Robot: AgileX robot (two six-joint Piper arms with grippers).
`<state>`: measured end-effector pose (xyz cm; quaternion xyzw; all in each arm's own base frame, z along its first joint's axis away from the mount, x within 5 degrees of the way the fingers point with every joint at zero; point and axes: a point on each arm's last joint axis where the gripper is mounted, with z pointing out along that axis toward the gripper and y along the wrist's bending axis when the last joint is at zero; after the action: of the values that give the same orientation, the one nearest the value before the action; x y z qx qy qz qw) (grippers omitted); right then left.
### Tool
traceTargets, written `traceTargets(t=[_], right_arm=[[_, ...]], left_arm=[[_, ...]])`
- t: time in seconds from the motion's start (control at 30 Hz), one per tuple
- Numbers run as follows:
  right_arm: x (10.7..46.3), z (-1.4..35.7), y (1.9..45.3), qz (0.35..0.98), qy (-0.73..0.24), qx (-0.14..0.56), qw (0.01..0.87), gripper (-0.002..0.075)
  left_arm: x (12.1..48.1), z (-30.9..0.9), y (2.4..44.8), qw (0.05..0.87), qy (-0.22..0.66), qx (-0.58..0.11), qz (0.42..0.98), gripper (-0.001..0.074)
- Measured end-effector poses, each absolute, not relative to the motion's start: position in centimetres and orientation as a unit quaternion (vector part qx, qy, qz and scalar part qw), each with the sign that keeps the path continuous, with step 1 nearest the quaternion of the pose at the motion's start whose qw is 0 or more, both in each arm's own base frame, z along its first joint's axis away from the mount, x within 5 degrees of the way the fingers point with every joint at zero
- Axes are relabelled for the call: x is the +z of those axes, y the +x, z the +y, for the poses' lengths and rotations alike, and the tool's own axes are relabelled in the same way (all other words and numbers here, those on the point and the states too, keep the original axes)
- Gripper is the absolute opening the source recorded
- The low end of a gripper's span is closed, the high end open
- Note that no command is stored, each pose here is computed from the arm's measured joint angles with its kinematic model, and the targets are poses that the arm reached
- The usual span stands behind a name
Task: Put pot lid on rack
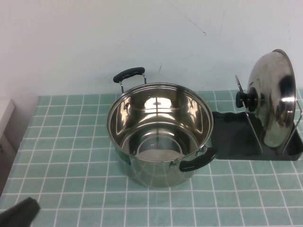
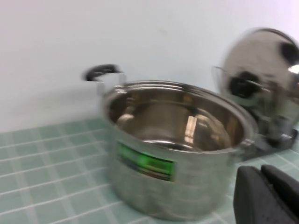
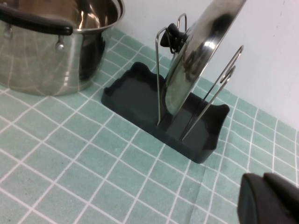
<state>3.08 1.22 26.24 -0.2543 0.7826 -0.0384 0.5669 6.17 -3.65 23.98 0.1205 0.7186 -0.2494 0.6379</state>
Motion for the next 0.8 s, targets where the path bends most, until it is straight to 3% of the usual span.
traceTargets(t=[0.17,0.43,0.8], right_arm=[[26.2,1.2,3.1,0.783,-0.254,-0.038,0.567,0.0],[26.2,1.2,3.1,0.783,-0.254,-0.037,0.567,0.0],[26.2,1.2,3.1,0.783,-0.254,-0.037,0.567,0.0]], left_arm=[[23.4,-2.4,6.0,0.665,0.052,-0.213,0.714,-0.0002],[19.6,-1.1,5.6,0.667,-0.051,-0.183,0.72,-0.0002],[17.3,-0.9,5.2,0.583,-0.051,-0.138,0.799,-0.0002]])
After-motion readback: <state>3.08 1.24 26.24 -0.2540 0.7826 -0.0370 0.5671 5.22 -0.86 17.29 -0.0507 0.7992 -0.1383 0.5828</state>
